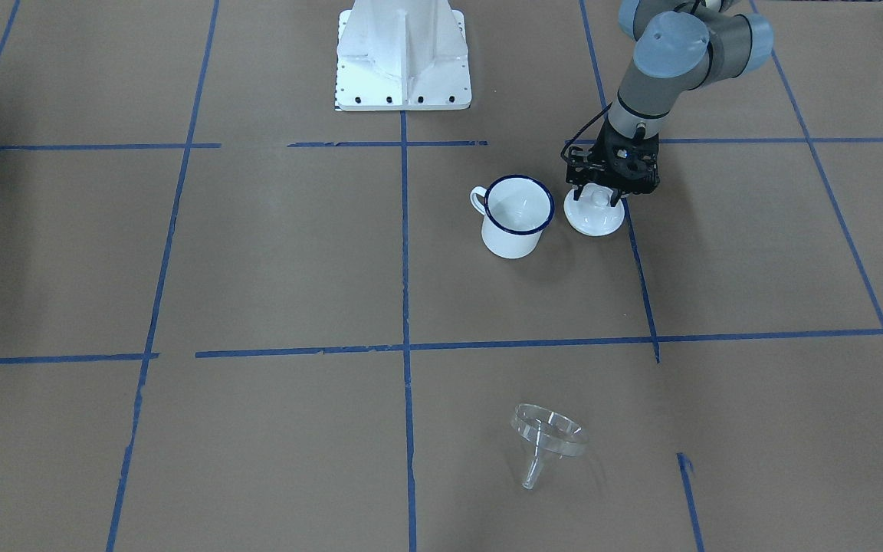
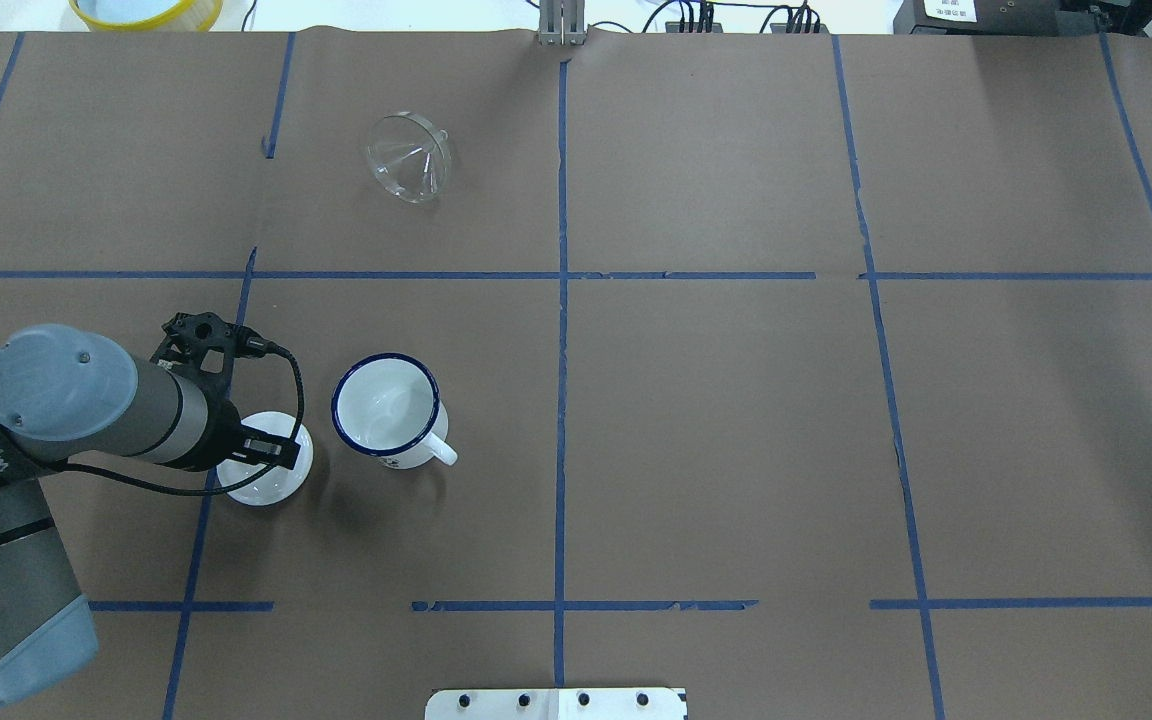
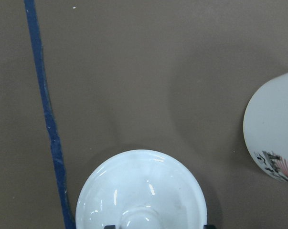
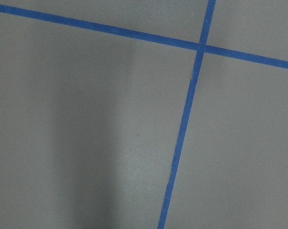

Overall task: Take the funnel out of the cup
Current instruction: 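Lower the left gripper onto the white lid and grasp its knob, then lift the lid with the left gripper and carry it over the mug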

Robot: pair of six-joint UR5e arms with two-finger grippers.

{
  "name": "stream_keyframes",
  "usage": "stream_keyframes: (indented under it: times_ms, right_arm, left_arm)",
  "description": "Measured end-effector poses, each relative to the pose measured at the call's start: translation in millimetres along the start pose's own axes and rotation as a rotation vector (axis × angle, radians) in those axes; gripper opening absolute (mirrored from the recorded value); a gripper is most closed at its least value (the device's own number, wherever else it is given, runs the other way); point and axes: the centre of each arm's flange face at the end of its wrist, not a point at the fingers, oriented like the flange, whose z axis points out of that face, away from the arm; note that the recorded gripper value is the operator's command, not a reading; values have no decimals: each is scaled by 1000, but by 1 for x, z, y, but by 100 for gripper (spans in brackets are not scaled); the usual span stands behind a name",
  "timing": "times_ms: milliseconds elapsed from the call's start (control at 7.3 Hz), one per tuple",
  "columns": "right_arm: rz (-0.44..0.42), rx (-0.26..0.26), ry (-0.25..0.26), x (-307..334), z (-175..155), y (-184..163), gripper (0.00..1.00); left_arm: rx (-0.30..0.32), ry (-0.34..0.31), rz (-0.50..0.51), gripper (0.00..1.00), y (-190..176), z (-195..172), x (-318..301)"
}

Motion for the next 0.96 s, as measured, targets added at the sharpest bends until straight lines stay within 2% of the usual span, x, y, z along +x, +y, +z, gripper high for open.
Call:
stream_keyframes:
  times_ms: [137,274,411,822,959]
  right_arm:
    - [0,0,0,0,0,0,100]
    - [0,0,0,0,0,0,100]
    - [0,0,0,0,0,0,100]
    - [0,0,0,0,0,0,100]
    - [0,0,0,0,0,0,100]
  left_arm:
    - [1,-2,-1,55,0,-1,-2]
    - [3,-1,-2,23,0,-2,-3]
    - [4,1,-2,0,0,-4,-2]
    - [14,8,-5,0,-2,-10,-1]
    - [27,13,-9,0,-5,-22,-1]
